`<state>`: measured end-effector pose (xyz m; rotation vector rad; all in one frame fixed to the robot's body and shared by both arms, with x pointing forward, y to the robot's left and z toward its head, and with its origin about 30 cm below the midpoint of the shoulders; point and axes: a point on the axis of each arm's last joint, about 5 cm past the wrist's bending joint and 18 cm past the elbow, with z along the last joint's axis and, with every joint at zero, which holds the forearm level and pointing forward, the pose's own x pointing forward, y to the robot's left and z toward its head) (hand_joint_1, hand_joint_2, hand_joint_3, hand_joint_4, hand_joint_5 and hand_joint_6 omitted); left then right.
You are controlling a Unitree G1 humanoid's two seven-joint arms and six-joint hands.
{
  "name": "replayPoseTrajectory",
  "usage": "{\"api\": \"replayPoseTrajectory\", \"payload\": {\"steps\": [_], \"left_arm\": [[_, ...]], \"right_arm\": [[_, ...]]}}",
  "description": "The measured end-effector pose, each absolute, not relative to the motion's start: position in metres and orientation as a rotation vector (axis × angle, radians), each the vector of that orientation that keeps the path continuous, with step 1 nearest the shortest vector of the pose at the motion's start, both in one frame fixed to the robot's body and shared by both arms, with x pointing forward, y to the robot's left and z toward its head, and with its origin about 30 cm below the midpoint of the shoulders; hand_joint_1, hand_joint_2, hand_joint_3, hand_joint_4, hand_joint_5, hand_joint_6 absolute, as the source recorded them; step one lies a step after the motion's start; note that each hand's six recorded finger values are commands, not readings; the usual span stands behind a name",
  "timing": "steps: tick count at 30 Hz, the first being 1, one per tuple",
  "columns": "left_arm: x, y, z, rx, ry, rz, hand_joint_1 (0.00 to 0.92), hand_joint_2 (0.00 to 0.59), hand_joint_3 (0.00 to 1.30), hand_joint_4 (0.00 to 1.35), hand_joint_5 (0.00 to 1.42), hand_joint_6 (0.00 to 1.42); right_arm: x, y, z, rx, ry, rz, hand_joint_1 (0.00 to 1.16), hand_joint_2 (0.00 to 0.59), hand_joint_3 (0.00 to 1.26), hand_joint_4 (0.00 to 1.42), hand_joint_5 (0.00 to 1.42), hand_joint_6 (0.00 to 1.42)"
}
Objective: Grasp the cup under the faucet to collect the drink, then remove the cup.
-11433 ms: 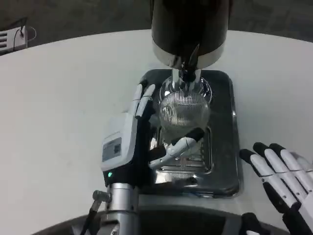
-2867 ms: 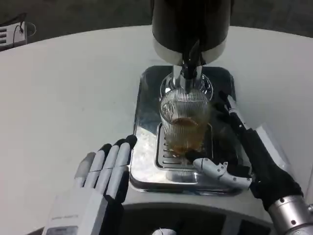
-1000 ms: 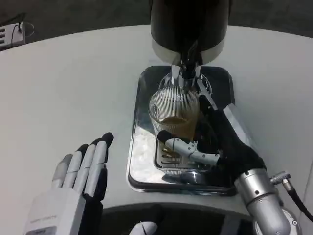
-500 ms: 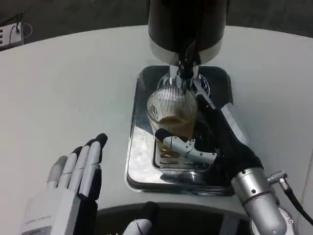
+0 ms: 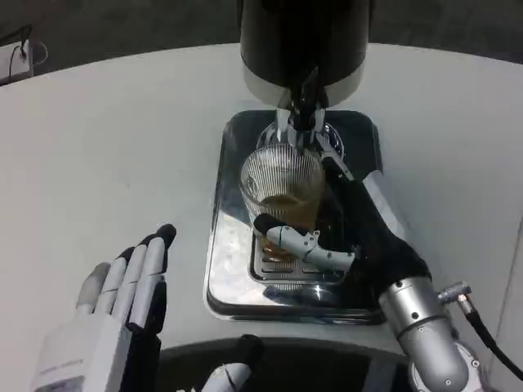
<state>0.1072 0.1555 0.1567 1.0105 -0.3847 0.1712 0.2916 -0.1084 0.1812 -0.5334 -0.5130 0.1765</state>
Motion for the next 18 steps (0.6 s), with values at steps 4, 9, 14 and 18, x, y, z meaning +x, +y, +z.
{"api": "replayPoseTrajectory", "payload": {"steps": [4,9,14,18], "left_arm": [[0.1074,0.1553,0.157,1.008,-0.381,0.172,0.0,0.191,0.0,0.0,0.03,0.0],[0.1079,0.1553,0.1572,1.007,-0.375,0.173,0.0,0.192,0.0,0.0,0.03,0.0],[0.108,0.1561,0.1581,1.007,-0.364,0.179,0.0,0.192,0.0,0.0,0.04,0.0],[0.1075,0.157,0.1589,1.006,-0.358,0.19,0.0,0.192,0.0,0.0,0.04,0.0]], "right_arm": [[0.2917,-0.1072,0.1807,-0.525,-0.515,0.175,0.73,0.194,0.13,0.23,0.2,0.28],[0.2918,-0.1056,0.1806,-0.512,-0.517,0.171,0.76,0.186,0.19,0.28,0.26,0.34],[0.2917,-0.1018,0.1799,-0.481,-0.514,0.173,0.82,0.176,0.23,0.33,0.34,0.49],[0.2916,-0.0991,0.1782,-0.46,-0.506,0.175,0.85,0.179,0.27,0.38,0.44,0.69]]}}
